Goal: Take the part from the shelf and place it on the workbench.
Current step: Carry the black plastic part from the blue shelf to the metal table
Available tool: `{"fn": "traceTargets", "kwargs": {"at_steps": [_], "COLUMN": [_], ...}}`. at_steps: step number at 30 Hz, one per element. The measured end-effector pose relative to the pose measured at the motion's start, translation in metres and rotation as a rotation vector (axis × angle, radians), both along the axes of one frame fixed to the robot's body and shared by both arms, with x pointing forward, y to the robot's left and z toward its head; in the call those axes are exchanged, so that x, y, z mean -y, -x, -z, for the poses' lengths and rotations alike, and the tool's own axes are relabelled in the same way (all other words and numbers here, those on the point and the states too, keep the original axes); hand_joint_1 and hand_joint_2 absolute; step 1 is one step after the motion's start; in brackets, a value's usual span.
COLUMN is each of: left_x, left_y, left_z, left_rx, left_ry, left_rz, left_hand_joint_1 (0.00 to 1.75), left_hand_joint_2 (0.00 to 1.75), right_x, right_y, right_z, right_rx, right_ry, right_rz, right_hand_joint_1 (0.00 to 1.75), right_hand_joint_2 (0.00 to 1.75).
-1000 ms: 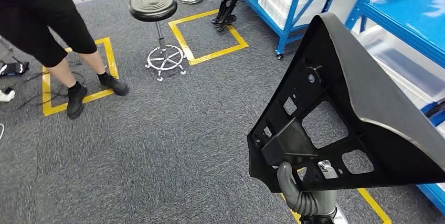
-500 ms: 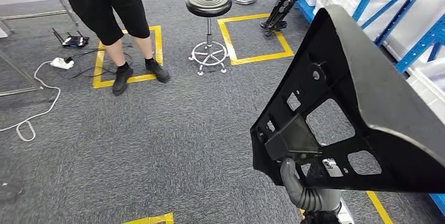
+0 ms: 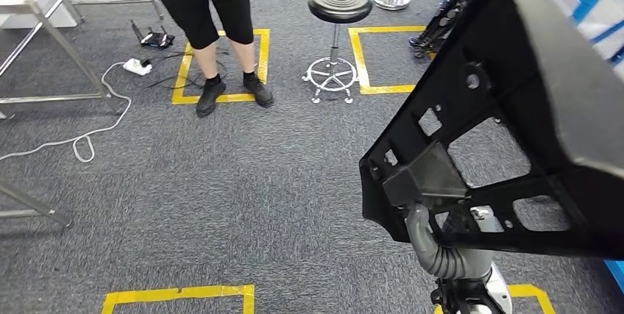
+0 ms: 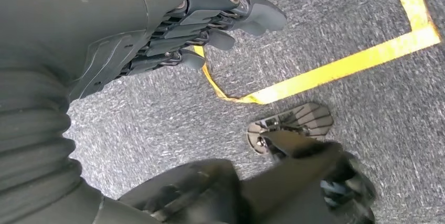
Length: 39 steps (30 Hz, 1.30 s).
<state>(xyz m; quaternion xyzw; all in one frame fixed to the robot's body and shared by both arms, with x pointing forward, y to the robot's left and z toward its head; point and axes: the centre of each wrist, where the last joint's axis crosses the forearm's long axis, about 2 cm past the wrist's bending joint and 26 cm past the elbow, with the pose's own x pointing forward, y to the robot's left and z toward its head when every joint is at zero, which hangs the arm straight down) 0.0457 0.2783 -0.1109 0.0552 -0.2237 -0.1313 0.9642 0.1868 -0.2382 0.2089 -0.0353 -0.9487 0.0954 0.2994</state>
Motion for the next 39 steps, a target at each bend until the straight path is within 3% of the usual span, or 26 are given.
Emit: {"fn": "traceTargets", "kwargs": {"at_steps": [22,39], "left_x": [0.0,0.002], "left_y": [0.0,-0.013], "left_z": [0.0,-0.002], "left_rx": [0.002,0.018], "left_ry": [-0.018,-0.021], "left_rz": [0.014,0.05], "left_hand_joint_1": [0.0,0.0], "left_hand_joint_2": [1.75,1.75], "right_x": [0.025,0.05], "right_y": [-0.014,-0.046], "right_z": [-0.012,-0.019], "right_rx": [0.019,-0.035], "right_ry": [0.004,0.003], "right_rz": [0.088,0.168], "right_hand_joint_1": [1.75,1.75], "right_hand_joint_2": [1.75,1.75]}}
